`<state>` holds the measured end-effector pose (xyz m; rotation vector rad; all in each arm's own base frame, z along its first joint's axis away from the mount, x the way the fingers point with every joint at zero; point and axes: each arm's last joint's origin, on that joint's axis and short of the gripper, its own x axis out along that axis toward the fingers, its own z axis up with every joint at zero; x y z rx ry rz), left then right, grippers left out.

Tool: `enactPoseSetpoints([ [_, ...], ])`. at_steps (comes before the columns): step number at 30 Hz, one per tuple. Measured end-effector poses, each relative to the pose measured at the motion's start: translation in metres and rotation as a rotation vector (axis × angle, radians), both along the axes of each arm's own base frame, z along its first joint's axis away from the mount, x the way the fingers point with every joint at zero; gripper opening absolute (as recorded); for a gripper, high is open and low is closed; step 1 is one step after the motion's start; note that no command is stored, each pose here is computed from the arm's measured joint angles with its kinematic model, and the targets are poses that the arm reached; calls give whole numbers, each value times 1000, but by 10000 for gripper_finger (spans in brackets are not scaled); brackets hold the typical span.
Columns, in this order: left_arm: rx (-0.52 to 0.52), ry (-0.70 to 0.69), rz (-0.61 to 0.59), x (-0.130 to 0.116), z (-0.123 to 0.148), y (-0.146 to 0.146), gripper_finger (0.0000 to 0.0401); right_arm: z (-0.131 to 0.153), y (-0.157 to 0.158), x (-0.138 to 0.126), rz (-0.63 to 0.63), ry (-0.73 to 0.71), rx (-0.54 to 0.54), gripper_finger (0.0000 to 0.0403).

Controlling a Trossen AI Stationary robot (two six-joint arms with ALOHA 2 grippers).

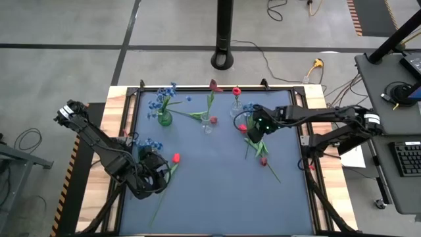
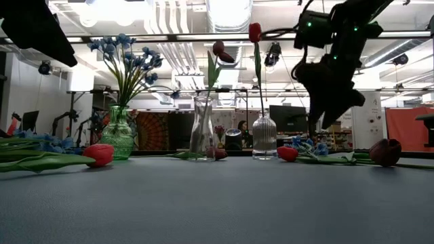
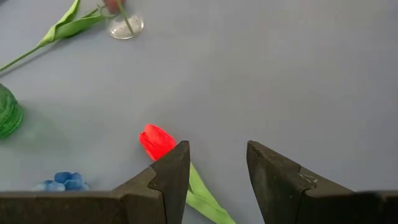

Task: Sort flowers into vase by color
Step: Put the right dark red tulip into the bottom transparent vase

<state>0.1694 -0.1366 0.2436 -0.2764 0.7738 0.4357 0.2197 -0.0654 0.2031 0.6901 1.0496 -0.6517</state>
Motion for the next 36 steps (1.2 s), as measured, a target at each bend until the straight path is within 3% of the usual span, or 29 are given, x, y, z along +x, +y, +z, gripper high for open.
enactPoseSetpoints([
  [9,50,-11,11,0,0,3,143,-7,8,-16,-12,183,90,221],
  [12,77,-18,6,0,1,4,143,-6,16,-15,59,181,129,221],
  [17,140,-43,4,1,2,5,143,-7,26,-14,33,180,170,221],
  [24,216,-72,2,2,3,7,143,-10,20,-7,-50,185,-10,221],
  [28,221,-70,-1,2,3,7,143,-19,17,-1,-57,192,-12,221],
  [36,253,-78,-3,3,3,7,143,-51,14,6,-64,350,-30,220],
])
